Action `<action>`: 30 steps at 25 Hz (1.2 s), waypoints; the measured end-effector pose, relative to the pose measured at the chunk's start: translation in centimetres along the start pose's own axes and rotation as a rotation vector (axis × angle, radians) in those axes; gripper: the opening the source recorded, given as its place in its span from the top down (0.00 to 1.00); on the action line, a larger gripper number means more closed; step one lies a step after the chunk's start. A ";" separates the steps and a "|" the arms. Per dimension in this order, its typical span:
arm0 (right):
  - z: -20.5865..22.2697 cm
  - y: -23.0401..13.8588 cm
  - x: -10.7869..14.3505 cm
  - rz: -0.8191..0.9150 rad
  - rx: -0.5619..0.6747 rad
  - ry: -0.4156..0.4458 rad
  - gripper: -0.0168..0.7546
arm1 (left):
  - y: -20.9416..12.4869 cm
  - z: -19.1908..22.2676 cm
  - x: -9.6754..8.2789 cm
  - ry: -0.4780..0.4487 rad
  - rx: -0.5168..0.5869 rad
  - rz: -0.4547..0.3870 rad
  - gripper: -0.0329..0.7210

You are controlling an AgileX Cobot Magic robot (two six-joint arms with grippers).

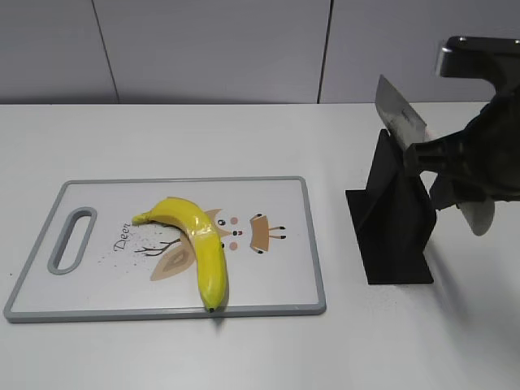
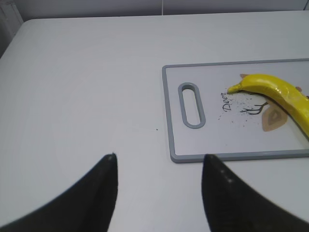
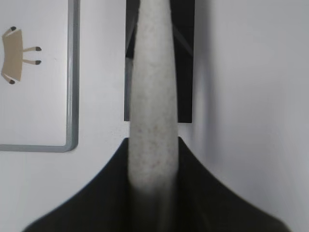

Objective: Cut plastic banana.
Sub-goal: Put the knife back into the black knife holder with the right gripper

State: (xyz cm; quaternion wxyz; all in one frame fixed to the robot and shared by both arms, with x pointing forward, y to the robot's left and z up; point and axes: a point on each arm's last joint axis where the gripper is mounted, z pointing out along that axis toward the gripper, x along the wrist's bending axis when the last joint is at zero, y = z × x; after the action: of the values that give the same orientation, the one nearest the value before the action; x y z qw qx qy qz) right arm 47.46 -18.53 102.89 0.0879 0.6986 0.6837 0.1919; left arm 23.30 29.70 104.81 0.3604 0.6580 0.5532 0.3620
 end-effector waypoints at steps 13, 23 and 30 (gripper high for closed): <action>2.2 -0.8 0.0 -0.009 0.145 -0.049 0.73 | 0.0 0.0 0.0 0.000 -0.001 0.000 0.29; 2.1 -1.0 0.2 -0.027 0.170 -0.024 0.17 | 0.0 0.0 0.0 0.000 -0.001 0.000 0.30; -2.7 -1.8 0.4 -0.137 0.103 0.117 0.15 | 0.0 0.0 0.0 0.000 -0.001 0.000 0.31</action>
State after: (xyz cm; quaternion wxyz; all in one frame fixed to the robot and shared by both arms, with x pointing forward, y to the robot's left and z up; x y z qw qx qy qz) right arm 44.72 -18.39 104.65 0.0246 0.6415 0.7427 0.1907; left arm 23.31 29.70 104.81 0.3607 0.6578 0.5531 0.3623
